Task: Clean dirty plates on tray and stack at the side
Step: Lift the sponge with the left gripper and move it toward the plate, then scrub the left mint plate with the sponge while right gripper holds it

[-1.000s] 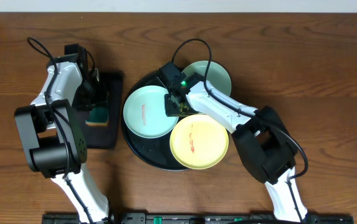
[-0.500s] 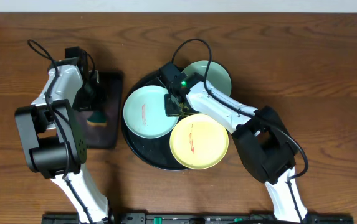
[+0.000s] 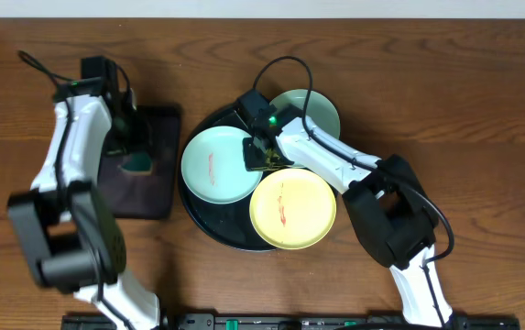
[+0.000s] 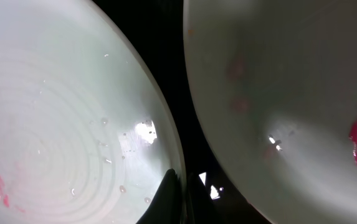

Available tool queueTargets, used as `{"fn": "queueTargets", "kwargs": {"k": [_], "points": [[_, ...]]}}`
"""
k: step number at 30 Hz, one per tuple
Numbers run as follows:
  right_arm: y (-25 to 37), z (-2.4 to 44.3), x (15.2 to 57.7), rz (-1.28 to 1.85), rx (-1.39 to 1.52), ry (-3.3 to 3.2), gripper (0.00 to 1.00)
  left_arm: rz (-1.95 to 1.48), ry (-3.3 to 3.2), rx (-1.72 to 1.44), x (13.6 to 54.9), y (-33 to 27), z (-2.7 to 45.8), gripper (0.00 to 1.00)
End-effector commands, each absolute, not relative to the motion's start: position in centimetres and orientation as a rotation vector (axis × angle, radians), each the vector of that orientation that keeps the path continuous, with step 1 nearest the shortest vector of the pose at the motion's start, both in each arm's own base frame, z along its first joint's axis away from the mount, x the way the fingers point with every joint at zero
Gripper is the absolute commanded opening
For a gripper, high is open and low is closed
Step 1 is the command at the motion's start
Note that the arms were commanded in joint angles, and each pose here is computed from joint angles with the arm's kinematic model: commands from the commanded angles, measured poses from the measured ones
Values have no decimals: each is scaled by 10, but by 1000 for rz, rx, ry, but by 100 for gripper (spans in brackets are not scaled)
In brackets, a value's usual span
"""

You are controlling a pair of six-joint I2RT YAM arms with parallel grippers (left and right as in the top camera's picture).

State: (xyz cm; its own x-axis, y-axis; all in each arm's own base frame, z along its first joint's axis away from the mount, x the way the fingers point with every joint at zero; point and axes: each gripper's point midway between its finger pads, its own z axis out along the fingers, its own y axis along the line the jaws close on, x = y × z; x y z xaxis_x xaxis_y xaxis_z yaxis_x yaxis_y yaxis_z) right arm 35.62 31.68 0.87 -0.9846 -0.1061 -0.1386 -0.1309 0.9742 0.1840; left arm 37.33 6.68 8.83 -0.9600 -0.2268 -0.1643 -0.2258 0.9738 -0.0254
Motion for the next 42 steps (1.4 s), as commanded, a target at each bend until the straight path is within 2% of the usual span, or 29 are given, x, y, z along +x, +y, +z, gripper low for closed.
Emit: {"fn": "queueTargets", "kwargs": {"k": [1, 6, 18, 28, 36, 42], "points": [[315, -6, 351, 332, -260, 3053, 1, -10, 2818, -357, 380, 66, 138, 7], [311, -6, 349, 353, -260, 3074, 1, -17, 2777, -392, 376, 64, 155, 7], [313, -6, 347, 380, -283, 3078, 1, -56, 2816, -303, 376, 18, 148, 8], [313, -6, 349, 380, -279, 3077, 1, -186, 2864, -296, 365, -26, 103, 7], [313, -6, 349, 381, -279, 3074, 1, -213, 2871, -225, 374, -63, 74, 7], [313, -6, 349, 380, -279, 3075, 1, -83, 2933, -237, 372, -65, 43, 7]]}}
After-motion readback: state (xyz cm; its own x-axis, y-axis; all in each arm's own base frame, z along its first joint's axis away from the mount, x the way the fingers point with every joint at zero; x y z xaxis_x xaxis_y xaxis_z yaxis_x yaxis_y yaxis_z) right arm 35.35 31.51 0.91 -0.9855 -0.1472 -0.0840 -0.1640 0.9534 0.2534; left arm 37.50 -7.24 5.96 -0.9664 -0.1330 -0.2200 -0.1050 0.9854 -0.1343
